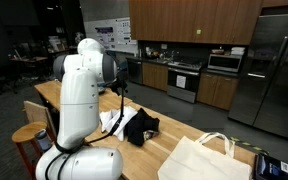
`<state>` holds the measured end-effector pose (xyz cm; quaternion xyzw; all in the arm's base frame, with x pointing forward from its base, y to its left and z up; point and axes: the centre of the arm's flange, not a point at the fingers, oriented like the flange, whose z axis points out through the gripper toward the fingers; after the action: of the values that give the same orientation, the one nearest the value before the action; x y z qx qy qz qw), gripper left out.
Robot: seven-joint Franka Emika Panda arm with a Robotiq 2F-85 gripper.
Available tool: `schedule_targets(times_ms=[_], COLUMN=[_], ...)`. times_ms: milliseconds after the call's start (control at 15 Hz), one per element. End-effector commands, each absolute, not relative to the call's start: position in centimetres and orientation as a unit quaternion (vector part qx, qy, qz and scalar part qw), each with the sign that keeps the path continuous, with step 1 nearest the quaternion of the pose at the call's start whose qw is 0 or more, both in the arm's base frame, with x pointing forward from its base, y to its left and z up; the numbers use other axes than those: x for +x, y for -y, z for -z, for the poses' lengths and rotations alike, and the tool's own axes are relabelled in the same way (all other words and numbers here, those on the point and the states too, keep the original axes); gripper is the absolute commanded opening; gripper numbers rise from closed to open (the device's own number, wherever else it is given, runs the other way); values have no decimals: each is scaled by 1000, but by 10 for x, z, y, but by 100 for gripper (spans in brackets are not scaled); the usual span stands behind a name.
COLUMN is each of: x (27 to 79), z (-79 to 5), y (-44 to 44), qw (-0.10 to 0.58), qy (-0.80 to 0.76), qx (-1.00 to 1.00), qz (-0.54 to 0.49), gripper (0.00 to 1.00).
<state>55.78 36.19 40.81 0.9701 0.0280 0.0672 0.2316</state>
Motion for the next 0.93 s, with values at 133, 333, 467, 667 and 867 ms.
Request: schedule_targets(times_ms=[133, 333, 467, 667, 867], x=[532, 519, 518, 508, 480], z=[-385, -368, -368, -357, -350], y=[-348, -333, -330, -336, -322], qw=[198, 190, 189, 217, 250], qy=[40, 58, 61, -38, -106], qx=[978, 980, 980, 975, 962], qz=[-43, -20, -20, 2, 33], gripper=[100, 100, 100, 100, 100])
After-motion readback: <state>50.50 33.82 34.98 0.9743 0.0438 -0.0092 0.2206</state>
